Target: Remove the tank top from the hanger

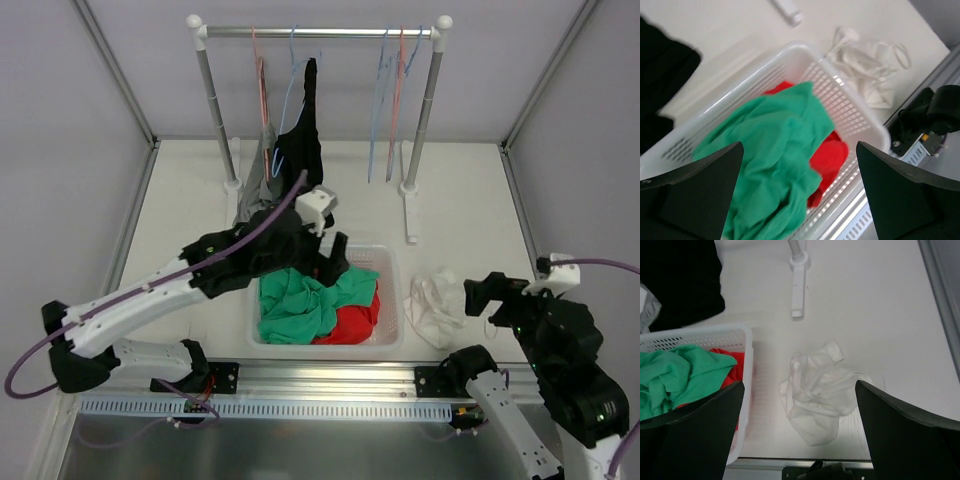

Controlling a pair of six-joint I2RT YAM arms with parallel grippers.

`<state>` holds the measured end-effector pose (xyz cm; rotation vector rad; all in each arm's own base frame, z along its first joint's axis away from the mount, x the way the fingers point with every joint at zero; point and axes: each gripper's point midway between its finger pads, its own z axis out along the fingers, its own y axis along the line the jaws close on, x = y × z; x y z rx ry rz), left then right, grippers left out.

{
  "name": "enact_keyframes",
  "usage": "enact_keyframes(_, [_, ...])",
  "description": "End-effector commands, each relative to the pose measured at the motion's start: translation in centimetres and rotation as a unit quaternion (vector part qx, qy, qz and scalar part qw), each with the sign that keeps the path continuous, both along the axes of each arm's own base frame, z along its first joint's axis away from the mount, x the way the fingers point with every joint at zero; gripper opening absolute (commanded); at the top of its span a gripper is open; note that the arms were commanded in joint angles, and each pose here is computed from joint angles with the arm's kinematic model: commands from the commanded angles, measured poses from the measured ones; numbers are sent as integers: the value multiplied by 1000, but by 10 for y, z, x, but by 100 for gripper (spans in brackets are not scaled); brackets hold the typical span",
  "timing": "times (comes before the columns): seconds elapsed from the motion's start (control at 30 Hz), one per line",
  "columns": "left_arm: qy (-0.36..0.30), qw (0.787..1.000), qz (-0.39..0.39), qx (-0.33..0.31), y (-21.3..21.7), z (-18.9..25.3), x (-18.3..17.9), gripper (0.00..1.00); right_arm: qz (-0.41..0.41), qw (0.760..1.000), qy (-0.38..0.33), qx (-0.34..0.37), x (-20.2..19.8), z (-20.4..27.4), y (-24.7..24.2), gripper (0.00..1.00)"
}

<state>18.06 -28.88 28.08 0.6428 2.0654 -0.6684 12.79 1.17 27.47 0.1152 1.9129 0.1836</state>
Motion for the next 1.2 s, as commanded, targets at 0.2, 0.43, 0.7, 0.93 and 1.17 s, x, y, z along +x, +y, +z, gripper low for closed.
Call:
enact_keyframes(0.2, [-83, 970, -227, -39, -190, 25, -5, 99, -60, 990, -127, 16, -73, 83, -49, 99])
enact_keyframes(0.43, [-76, 954, -286, 34, -274, -70, 1, 99, -15, 984, -171, 36, -107, 101, -46, 100])
enact_keyframes(0.7, [-41, 954, -282, 97, -300, -168, 6, 99, 33, 983, -178, 36, -114, 100, -33, 99])
enact_keyframes(0.93, [15, 948, -279, 150, -291, -246, -11, 99, 40, 982, -181, 34, -116, 96, -31, 99])
enact_keyframes(1.17, [27, 951, -257, 169, -287, -267, -17, 43, 47, 983, -177, 35, -113, 92, -28, 100])
